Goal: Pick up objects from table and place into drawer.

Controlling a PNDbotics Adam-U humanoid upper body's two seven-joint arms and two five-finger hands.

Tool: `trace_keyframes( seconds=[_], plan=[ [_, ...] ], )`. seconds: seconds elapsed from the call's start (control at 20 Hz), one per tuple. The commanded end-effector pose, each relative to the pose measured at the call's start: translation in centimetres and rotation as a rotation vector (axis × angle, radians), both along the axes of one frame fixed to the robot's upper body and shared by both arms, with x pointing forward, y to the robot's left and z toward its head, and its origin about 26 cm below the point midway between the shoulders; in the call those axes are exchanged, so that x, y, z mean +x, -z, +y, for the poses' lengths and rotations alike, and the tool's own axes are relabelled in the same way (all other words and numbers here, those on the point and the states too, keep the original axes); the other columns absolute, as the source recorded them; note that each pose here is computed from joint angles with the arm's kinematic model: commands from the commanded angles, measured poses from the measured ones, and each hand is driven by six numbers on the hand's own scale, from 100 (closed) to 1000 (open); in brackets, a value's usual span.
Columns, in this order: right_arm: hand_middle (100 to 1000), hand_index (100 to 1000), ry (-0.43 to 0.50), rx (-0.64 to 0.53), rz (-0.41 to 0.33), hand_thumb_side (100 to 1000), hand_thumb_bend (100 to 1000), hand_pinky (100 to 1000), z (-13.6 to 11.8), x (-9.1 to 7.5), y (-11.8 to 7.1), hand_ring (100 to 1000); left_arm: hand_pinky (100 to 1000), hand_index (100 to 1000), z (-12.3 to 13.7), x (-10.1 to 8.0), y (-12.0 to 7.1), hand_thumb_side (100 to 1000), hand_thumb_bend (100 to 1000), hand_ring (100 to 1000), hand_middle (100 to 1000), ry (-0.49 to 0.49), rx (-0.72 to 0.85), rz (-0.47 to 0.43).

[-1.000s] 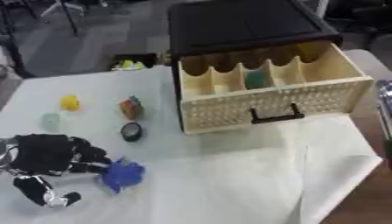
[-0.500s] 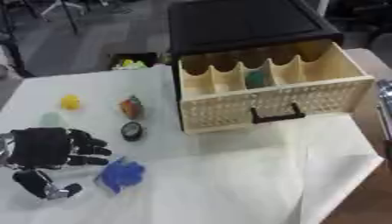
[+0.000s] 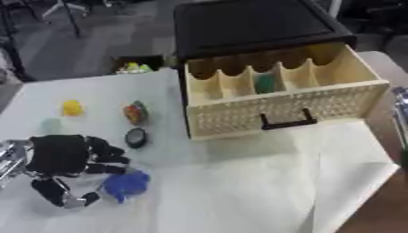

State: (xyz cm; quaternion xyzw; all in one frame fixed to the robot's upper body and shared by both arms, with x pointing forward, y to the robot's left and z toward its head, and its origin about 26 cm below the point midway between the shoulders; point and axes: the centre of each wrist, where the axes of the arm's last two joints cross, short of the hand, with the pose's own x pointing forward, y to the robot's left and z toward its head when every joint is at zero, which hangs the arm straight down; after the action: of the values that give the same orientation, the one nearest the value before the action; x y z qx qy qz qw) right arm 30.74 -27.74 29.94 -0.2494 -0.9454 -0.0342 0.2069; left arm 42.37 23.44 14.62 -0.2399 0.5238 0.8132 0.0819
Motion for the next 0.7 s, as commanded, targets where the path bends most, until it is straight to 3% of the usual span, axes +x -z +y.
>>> trace_keyframes(
  seconds=[0.05, 0.4, 0.7],
  plan=[
    [476, 688, -0.007, -0.002, -0.032, 595, 100, 371, -0.05, -0.39, -0.95, 532, 792, 1000, 0.43, 0.4, -0.96, 914, 183, 956, 936, -0.012, 0.012, -0.035],
    [475, 687, -0.009, 0.002, -0.031, 594, 100, 370, -0.04, -0.38, -0.95, 531, 761, 970, 0.55, 0.68, -0.19, 882, 202, 926, 854, -0.019, 0.04, -0.045],
    [474, 686, -0.01, 0.005, -0.029, 594, 100, 369, -0.01, -0.37, -0.95, 531, 729, 933, 0.35, 0.96, 0.03, 853, 140, 899, 812, -0.001, 0.0, -0.052]
  ],
)
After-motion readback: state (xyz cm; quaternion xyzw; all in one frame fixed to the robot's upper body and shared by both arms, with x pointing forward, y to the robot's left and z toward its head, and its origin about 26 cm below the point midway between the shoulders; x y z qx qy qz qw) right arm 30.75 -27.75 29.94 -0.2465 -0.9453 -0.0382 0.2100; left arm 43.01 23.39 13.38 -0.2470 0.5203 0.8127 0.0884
